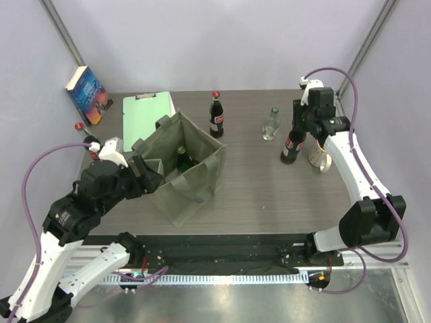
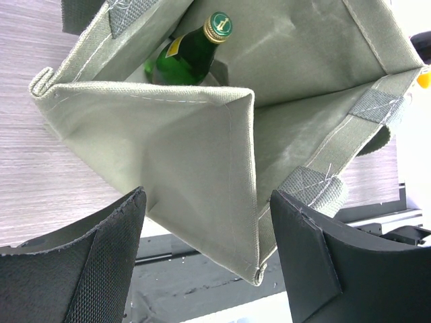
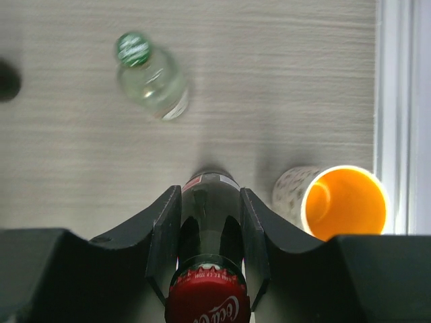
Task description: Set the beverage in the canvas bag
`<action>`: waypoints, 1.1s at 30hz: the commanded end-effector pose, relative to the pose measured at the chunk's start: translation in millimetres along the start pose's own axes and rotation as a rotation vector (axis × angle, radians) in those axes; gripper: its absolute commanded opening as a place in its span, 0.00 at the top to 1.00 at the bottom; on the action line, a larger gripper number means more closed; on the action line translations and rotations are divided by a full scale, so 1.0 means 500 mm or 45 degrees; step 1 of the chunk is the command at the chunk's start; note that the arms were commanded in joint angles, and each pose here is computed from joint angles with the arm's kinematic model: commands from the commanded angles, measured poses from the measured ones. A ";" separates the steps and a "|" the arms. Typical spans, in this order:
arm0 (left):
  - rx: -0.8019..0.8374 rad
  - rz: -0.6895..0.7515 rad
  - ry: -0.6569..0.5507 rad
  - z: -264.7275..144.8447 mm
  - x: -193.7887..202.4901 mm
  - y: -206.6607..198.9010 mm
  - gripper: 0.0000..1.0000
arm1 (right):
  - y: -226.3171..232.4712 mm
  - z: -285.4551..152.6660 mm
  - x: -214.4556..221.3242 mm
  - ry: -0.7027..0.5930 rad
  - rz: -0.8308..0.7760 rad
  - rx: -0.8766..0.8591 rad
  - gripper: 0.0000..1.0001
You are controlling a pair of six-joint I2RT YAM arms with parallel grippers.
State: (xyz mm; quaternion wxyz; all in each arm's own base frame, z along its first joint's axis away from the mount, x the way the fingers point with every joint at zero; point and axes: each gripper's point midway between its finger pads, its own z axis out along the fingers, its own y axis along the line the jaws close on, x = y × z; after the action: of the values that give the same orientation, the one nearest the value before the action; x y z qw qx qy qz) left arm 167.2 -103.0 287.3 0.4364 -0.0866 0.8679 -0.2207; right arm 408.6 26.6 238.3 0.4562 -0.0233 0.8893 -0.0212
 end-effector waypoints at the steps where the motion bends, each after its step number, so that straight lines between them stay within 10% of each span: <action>1: 0.041 -0.012 -0.015 0.000 -0.007 -0.015 0.25 | 0.064 -0.117 -0.145 -0.376 0.010 -0.098 0.99; 20: 0.041 -0.021 0.007 0.016 0.002 -0.018 0.25 | 0.261 -0.154 -0.078 -0.421 -0.036 -0.393 0.98; 33: 0.029 -0.020 0.003 0.012 0.002 -0.012 0.25 | 0.289 -0.143 -0.025 -0.396 -0.069 -0.505 0.50</action>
State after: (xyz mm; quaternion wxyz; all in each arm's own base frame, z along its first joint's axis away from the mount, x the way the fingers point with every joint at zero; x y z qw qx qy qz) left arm 168.3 -107.7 279.2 0.4249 -0.0855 0.8730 -0.2237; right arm 351.6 161.1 240.8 0.5124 -0.1432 0.8402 0.1051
